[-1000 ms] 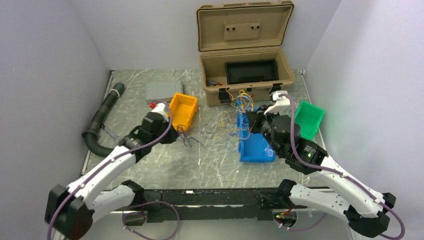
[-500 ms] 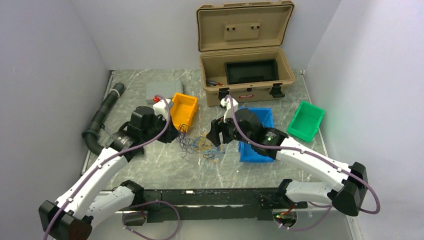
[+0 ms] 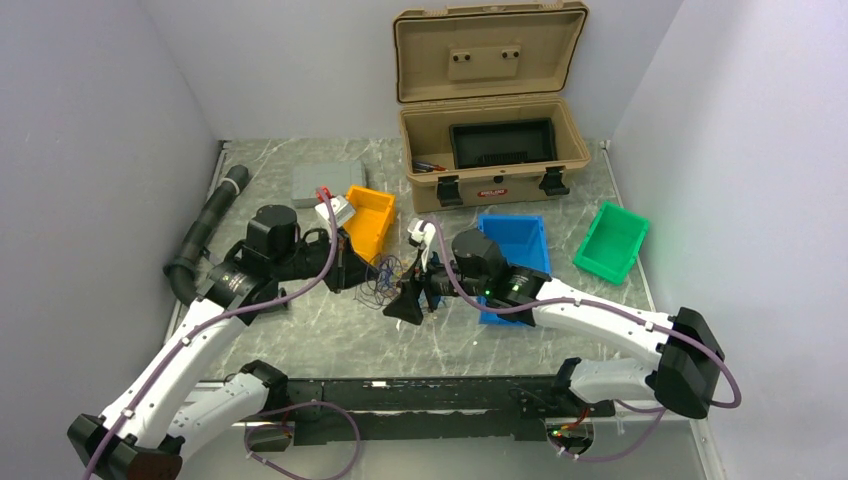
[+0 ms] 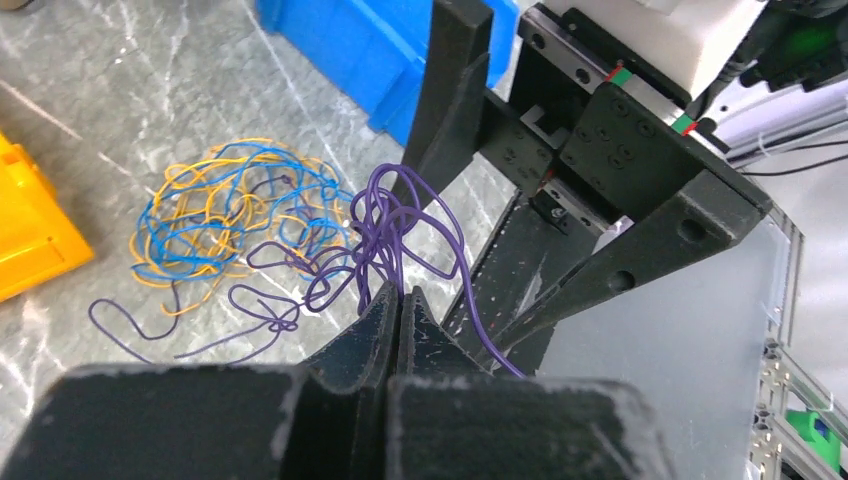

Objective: Untangle the cables

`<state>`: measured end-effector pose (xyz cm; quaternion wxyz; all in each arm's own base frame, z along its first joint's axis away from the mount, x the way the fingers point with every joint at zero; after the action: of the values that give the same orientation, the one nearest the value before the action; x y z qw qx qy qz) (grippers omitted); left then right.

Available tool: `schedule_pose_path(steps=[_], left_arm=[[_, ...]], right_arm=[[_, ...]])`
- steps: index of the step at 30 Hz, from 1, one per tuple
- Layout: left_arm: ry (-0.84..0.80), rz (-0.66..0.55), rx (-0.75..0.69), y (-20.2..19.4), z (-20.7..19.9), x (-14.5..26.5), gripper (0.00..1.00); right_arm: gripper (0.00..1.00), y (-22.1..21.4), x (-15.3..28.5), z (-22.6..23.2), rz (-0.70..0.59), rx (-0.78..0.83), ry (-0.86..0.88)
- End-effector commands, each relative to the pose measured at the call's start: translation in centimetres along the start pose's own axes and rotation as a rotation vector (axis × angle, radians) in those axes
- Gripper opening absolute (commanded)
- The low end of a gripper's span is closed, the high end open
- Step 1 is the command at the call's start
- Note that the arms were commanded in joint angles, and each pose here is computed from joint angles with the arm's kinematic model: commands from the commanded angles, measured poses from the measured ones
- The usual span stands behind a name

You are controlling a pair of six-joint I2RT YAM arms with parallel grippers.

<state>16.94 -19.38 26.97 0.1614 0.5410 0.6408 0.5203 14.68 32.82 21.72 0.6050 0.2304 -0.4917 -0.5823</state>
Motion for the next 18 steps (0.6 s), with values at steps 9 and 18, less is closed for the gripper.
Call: schedule_pose_path(steps=[9, 18], left_arm=[[-0.227, -0.068, -0.111, 3.2, -4.1, 1.3, 0.00], [0.087, -0.147, -0.151, 5.8, -1.5, 3.2, 0.00]], right_arm=[[0.78, 4.2, 0.0, 0.5, -0.222, 0.125, -0.025], [0.12, 2.3, 0.0, -0.4, -0.218, 0.055, -0.058]])
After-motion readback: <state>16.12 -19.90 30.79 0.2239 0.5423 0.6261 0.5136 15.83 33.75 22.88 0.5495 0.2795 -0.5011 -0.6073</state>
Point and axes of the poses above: each gripper's point midway between its finger pads, its own x axis back along the fingers, its own z axis along the line the jaws close on, y = z × x, the point moved 3 cm from there along x, back along the fingers, and after that the axes turned 3 degrees about -x, right-handed, at the moved point
